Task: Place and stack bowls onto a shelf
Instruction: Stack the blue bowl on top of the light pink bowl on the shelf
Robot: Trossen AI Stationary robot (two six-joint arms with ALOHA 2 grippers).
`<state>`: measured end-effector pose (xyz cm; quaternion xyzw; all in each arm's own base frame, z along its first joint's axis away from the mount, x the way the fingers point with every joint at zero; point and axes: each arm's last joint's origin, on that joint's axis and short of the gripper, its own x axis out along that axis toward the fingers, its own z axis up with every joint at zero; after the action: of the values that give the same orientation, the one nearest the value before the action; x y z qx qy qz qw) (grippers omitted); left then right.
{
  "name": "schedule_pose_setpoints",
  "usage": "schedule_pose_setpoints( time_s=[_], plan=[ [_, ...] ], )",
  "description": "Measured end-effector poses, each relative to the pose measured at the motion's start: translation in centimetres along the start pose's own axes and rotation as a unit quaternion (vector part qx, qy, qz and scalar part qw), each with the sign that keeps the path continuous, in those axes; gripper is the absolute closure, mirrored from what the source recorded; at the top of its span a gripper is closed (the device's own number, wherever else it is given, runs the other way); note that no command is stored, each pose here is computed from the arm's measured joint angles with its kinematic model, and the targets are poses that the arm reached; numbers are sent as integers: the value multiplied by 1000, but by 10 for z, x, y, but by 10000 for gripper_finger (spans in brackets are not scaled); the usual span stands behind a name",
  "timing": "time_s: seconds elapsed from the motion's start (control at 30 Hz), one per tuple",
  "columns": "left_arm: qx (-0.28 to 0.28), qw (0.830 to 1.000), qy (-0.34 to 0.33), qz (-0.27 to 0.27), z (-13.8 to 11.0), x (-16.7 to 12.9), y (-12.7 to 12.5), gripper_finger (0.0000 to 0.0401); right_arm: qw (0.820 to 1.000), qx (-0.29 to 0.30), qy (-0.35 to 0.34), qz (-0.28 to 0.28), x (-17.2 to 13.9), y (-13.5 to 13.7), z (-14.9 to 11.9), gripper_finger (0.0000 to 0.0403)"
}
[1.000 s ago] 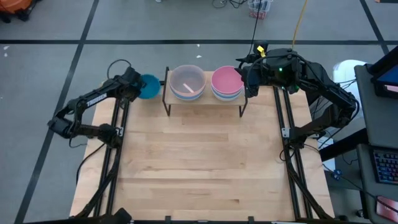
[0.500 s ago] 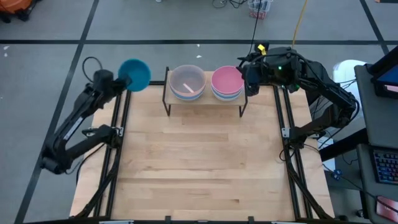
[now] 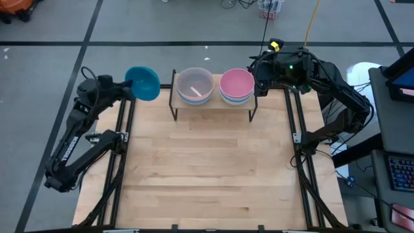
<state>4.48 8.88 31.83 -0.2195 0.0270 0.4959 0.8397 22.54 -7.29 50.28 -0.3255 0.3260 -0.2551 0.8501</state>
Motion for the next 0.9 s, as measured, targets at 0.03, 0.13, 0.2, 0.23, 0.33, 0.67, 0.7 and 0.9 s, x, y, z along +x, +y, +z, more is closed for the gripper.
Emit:
schedule_pose_setpoints(
  time_s=[0.03, 0.13, 0.2, 0.23, 0.33, 0.67, 0.7, 0.9],
  plan=[
    [20, 1000, -5, -9, 2, 1, -1, 385, 1000, 4, 0, 0, 0, 0, 0, 264],
    [80, 996, -24, -19, 5, 1, -2, 385, 1000, 16, 0, 0, 0, 0, 0, 264],
    [115, 992, -42, -27, 9, 1, -4, 385, 1000, 32, 0, 0, 0, 0, 0, 264],
    [128, 990, -51, -34, 11, 1, -5, 385, 999, 41, 0, 0, 0, 0, 0, 264],
    [163, 983, -62, -61, 18, -3, -10, 385, 997, 76, 0, 0, 0, 0, 0, 264],
    [229, 962, -11, -149, 76, 7, -45, 385, 991, 132, 0, 0, 0, 0, 0, 264],
    [229, 962, -1, -150, 84, 10, -49, 385, 991, 135, 0, 0, 0, 0, 0, 264],
    [239, 959, 58, -141, 132, 37, -76, 385, 991, 136, 0, 0, 0, 0, 0, 264]
  ],
)
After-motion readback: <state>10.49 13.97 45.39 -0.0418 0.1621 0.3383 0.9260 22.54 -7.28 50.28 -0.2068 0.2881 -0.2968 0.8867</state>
